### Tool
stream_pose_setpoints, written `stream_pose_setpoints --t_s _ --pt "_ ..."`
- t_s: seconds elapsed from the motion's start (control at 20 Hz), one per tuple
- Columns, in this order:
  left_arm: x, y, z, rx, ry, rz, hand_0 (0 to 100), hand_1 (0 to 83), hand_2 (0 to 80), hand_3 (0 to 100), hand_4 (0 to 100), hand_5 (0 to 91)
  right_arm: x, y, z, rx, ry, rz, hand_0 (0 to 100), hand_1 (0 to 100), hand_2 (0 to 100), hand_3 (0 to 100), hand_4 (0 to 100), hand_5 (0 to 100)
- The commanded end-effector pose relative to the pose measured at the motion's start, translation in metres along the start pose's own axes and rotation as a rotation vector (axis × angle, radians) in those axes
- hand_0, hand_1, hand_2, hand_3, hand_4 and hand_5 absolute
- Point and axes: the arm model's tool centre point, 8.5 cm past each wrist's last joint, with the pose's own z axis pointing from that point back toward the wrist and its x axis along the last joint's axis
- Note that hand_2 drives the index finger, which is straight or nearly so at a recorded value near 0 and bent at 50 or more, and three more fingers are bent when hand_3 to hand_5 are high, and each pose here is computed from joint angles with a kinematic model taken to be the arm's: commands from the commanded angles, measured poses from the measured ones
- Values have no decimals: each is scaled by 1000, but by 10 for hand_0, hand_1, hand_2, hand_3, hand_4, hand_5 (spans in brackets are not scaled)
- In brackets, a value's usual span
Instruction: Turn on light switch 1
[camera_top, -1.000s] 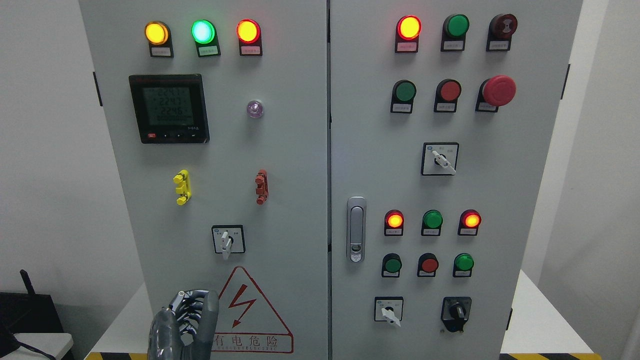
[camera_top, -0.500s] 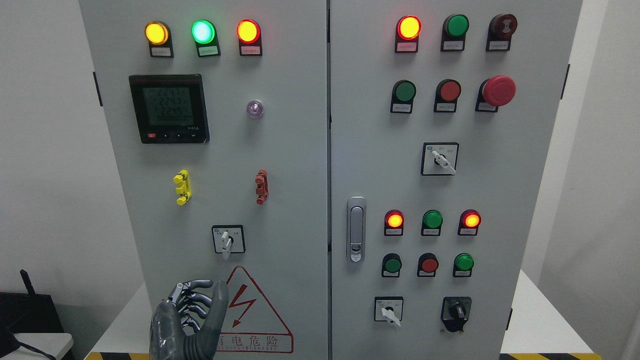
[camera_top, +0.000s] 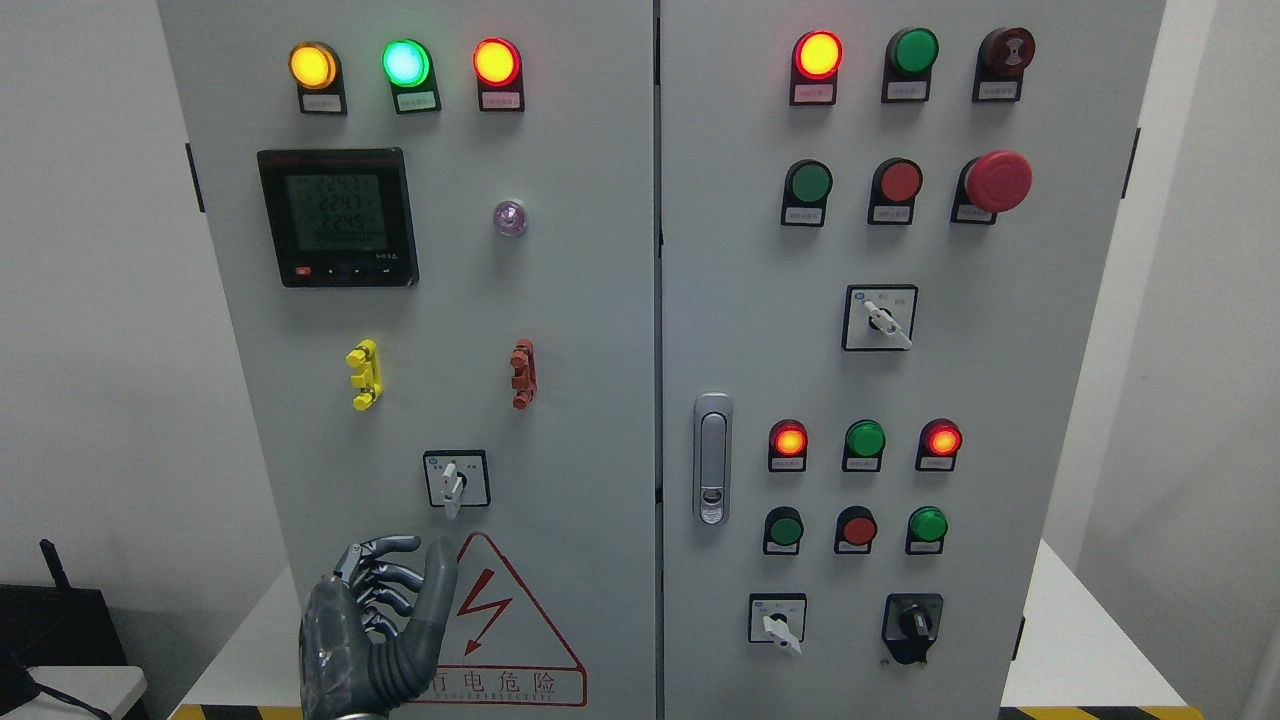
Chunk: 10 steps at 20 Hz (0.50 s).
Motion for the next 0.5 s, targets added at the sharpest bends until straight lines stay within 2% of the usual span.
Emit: stream_pose_setpoints --t_s 0.0,0.25,0.45 --pt "12 -4 -8 -3 -5 24 231 382 399 708 806 863 0 0 0 2 1 -18 120 389 0 0 0 0" --pt "18 -7 -11 -14 -8 58 245 380 399 707 806 864 0 0 0 2 1 -18 120 389 0 0 0 0" --pt "22 -9 -16 -14 17 51 252 376 400 707 806 865 0 0 0 2 1 -18 120 389 0 0 0 0"
